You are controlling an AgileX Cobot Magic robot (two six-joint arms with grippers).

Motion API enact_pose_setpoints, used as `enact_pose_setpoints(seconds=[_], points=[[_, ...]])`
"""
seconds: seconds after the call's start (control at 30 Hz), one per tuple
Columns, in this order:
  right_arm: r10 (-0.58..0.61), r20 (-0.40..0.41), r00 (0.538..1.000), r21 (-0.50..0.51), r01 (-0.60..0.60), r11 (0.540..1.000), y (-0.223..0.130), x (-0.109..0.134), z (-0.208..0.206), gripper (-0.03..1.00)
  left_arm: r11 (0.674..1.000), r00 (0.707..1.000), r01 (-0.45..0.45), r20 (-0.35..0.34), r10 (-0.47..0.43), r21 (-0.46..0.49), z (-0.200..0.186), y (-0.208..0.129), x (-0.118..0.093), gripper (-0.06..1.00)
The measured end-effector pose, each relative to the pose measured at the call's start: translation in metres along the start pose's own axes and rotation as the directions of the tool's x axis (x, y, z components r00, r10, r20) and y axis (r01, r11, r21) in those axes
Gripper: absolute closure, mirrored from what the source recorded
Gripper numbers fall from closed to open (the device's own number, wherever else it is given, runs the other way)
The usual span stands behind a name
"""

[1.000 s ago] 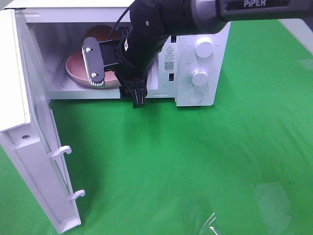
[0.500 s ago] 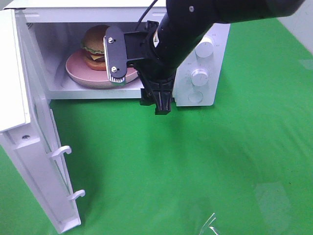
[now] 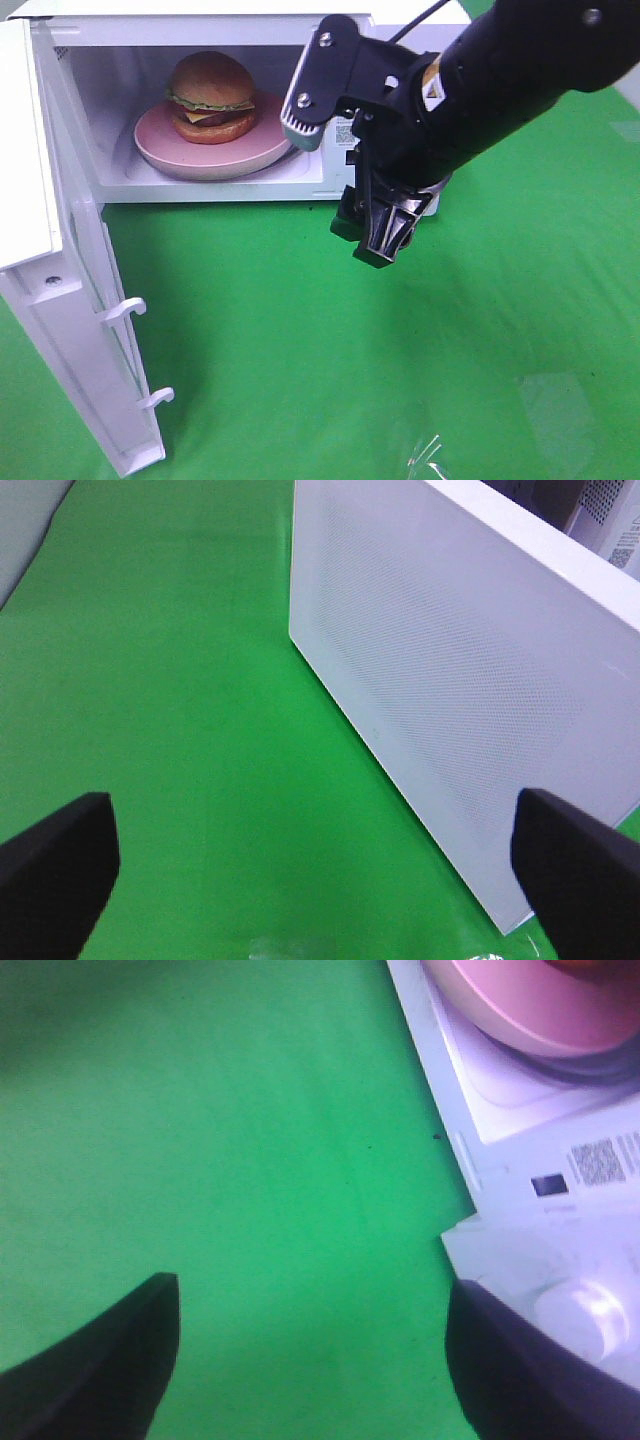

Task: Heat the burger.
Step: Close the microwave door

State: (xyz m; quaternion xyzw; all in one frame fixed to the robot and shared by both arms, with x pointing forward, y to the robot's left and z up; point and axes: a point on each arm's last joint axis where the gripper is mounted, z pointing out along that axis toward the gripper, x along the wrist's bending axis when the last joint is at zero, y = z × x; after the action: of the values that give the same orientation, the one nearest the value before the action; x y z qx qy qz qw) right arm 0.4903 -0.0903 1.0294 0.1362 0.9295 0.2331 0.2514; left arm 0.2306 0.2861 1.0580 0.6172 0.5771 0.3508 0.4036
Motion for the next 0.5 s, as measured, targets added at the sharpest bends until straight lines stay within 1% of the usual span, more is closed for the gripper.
enact_pose_setpoints(seconds=[0.03, 0.07, 0.1, 0.13, 0.17, 0.2, 0.23, 0.27, 0.3, 0.33, 0.37, 0.4, 0.43, 0.47, 0.5], points=[[0.000, 0.000, 1.000, 0.000, 0.000, 1.000, 0.000, 0.000, 0.000, 0.22, 1.000, 1.000, 0.000, 0.000, 0.000, 0.000, 0.000, 0.000, 0.000, -0.05], [0.051, 0.002, 0.999, -0.006, -0.051, 0.999, -0.004, 0.002, -0.007, 0.22, 1.000, 1.000, 0.000, 0.000, 0.000, 0.000, 0.000, 0.000, 0.000, -0.05], [0.143, 0.008, 0.990, -0.019, -0.143, 0.990, -0.008, 0.005, -0.019, 0.22, 1.000, 1.000, 0.000, 0.000, 0.000, 0.000, 0.000, 0.000, 0.000, -0.05], [0.143, 0.008, 0.990, -0.019, -0.143, 0.990, -0.008, 0.005, -0.019, 0.22, 1.000, 1.000, 0.000, 0.000, 0.000, 0.000, 0.000, 0.000, 0.000, -0.05], [0.214, 0.012, 0.977, -0.028, -0.214, 0.977, -0.014, 0.007, -0.033, 0.22, 1.000, 1.000, 0.000, 0.000, 0.000, 0.000, 0.000, 0.000, 0.000, -0.05], [0.214, 0.012, 0.977, -0.028, -0.214, 0.977, -0.014, 0.007, -0.033, 0.22, 1.000, 1.000, 0.000, 0.000, 0.000, 0.000, 0.000, 0.000, 0.000, -0.05], [0.262, 0.011, 0.965, -0.015, -0.262, 0.965, -0.020, 0.009, -0.045, 0.22, 1.000, 1.000, 0.000, 0.000, 0.000, 0.000, 0.000, 0.000, 0.000, -0.05], [0.262, 0.011, 0.965, -0.015, -0.262, 0.965, -0.020, 0.009, -0.045, 0.22, 1.000, 1.000, 0.000, 0.000, 0.000, 0.000, 0.000, 0.000, 0.000, -0.05], [0.284, 0.010, 0.959, -0.005, -0.284, 0.959, -0.023, 0.011, -0.051, 0.22, 1.000, 1.000, 0.000, 0.000, 0.000, 0.000, 0.000, 0.000, 0.000, -0.05], [0.315, 0.008, 0.949, 0.026, -0.315, 0.949, -0.029, 0.013, -0.061, 0.22, 1.000, 1.000, 0.000, 0.000, 0.000, 0.000, 0.000, 0.000, 0.000, -0.05], [0.315, 0.008, 0.949, 0.026, -0.315, 0.949, -0.029, 0.013, -0.061, 0.22, 1.000, 1.000, 0.000, 0.000, 0.000, 0.000, 0.000, 0.000, 0.000, -0.05], [0.338, 0.006, 0.941, 0.064, -0.338, 0.939, -0.035, 0.016, -0.071, 0.22, 1.000, 1.000, 0.000, 0.000, 0.000, 0.000, 0.000, 0.000, 0.000, -0.05], [0.338, 0.006, 0.941, 0.064, -0.338, 0.939, -0.035, 0.016, -0.071, 0.22, 1.000, 1.000, 0.000, 0.000, 0.000, 0.000, 0.000, 0.000, 0.000, -0.05], [0.352, 0.004, 0.936, 0.111, -0.350, 0.930, -0.041, 0.018, -0.077, 0.22, 1.000, 1.000, 0.000, 0.000, 0.000, 0.000, 0.000, 0.000, 0.000, -0.05], [0.352, 0.004, 0.936, 0.111, -0.350, 0.930, -0.041, 0.018, -0.077, 0.22, 1.000, 1.000, 0.000, 0.000, 0.000, 0.000, 0.000, 0.000, 0.000, -0.05]])
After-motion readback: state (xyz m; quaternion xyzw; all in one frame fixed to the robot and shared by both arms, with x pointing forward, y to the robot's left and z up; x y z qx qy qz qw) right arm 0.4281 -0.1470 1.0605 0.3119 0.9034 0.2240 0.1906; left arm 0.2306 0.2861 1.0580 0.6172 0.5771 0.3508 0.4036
